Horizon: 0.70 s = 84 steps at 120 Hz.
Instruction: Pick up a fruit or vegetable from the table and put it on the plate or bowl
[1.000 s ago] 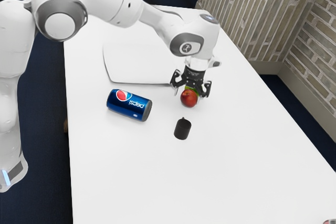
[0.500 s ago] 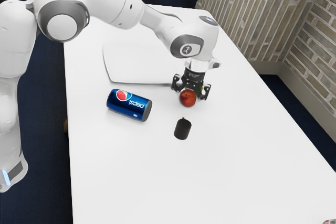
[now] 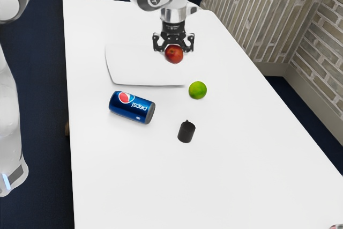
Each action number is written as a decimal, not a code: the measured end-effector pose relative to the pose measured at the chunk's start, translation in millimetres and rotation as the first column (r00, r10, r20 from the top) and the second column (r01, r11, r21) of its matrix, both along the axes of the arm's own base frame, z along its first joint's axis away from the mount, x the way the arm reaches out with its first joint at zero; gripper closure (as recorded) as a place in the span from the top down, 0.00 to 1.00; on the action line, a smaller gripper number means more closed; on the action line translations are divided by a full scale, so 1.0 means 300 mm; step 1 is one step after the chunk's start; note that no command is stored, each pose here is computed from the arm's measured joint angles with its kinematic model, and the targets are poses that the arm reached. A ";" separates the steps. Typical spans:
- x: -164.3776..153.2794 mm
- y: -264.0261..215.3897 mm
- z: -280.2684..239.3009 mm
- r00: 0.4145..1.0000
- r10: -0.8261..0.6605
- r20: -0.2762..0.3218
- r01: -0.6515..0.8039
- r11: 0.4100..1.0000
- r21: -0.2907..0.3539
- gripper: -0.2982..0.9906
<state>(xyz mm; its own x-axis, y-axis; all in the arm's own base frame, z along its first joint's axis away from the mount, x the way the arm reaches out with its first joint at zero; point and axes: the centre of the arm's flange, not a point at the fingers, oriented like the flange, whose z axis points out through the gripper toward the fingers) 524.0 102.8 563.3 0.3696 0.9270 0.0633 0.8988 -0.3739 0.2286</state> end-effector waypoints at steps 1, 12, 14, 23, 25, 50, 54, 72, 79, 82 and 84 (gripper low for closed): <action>-0.006 0.015 0.001 1.000 0.010 0.000 -0.010 1.000 -0.001 0.50; -0.057 0.170 -0.013 0.994 0.110 -0.020 -0.110 0.994 -0.018 0.50; -0.064 0.198 -0.023 0.992 0.127 -0.026 -0.128 0.992 -0.023 0.50; -0.095 0.320 -0.061 0.979 0.198 -0.051 -0.200 0.979 -0.043 0.50; -0.102 0.348 -0.072 0.976 0.212 -0.057 -0.215 0.976 -0.047 0.50; -0.144 0.584 -0.136 0.943 0.321 -0.090 -0.328 0.941 -0.078 0.50; -0.140 0.605 -0.145 0.940 0.327 -0.094 -0.334 0.939 -0.081 0.50; -0.133 0.685 -0.179 0.934 0.344 -0.100 -0.354 0.929 -0.109 0.61; -0.144 0.705 -0.180 0.932 0.348 -0.098 -0.358 0.926 -0.118 0.67; -0.151 0.712 -0.179 0.932 0.350 -0.096 -0.360 0.925 -0.121 0.68; -0.155 0.717 -0.178 0.932 0.351 -0.095 -0.361 0.925 -0.122 0.69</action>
